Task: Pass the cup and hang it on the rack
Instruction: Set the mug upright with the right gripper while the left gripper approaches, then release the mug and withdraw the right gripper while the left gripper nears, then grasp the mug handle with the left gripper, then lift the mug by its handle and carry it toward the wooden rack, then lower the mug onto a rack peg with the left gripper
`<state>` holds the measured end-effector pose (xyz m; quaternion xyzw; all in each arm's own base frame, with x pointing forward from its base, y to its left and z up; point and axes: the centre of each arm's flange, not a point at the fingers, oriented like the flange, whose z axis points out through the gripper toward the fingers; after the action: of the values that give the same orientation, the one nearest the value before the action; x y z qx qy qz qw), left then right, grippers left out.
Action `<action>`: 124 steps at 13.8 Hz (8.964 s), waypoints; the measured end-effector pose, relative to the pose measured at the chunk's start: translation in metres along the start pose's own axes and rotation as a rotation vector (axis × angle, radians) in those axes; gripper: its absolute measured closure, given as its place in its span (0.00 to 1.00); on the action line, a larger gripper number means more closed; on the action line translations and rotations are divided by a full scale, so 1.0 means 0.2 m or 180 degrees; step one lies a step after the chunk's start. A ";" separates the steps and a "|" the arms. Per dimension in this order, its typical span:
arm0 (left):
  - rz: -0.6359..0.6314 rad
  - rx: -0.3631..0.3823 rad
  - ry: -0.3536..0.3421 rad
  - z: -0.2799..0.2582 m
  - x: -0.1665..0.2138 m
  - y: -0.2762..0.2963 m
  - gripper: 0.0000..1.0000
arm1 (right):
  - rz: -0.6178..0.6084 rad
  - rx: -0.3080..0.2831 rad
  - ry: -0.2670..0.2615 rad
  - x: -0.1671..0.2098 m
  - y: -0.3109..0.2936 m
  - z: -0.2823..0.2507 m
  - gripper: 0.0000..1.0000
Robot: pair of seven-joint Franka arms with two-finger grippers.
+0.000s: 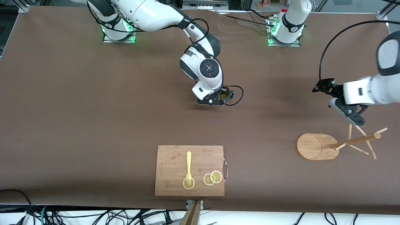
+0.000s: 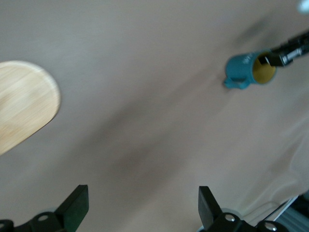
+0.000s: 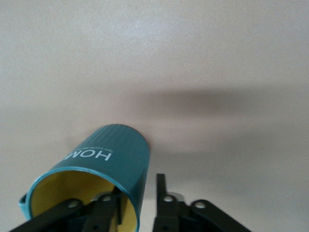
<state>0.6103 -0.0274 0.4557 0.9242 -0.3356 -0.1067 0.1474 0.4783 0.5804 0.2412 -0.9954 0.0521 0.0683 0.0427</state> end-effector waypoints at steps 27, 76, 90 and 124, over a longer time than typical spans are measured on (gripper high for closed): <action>0.2797 -0.0218 0.2373 1.86 0.09 0.44 0.00 | -0.0395 -0.0283 0.0243 0.48 1.90 -1.87 0.00; 0.2091 -0.0193 0.2695 1.87 0.16 0.52 0.79 | -0.0539 -0.0421 0.0140 0.48 2.49 -2.10 0.00; -0.0122 -0.1556 0.1997 0.63 -0.30 -0.23 0.79 | -0.0536 -0.0423 0.0118 0.48 2.49 -2.09 0.00; -0.2577 -0.4451 0.2457 0.74 -1.18 -1.01 0.79 | -0.0545 -0.0424 0.0107 0.47 2.48 -2.09 0.00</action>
<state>0.5079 0.2455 0.2708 0.6423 0.2309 -0.0123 0.7307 0.5722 0.0410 0.6020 -0.9978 -0.0371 0.0510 -0.0187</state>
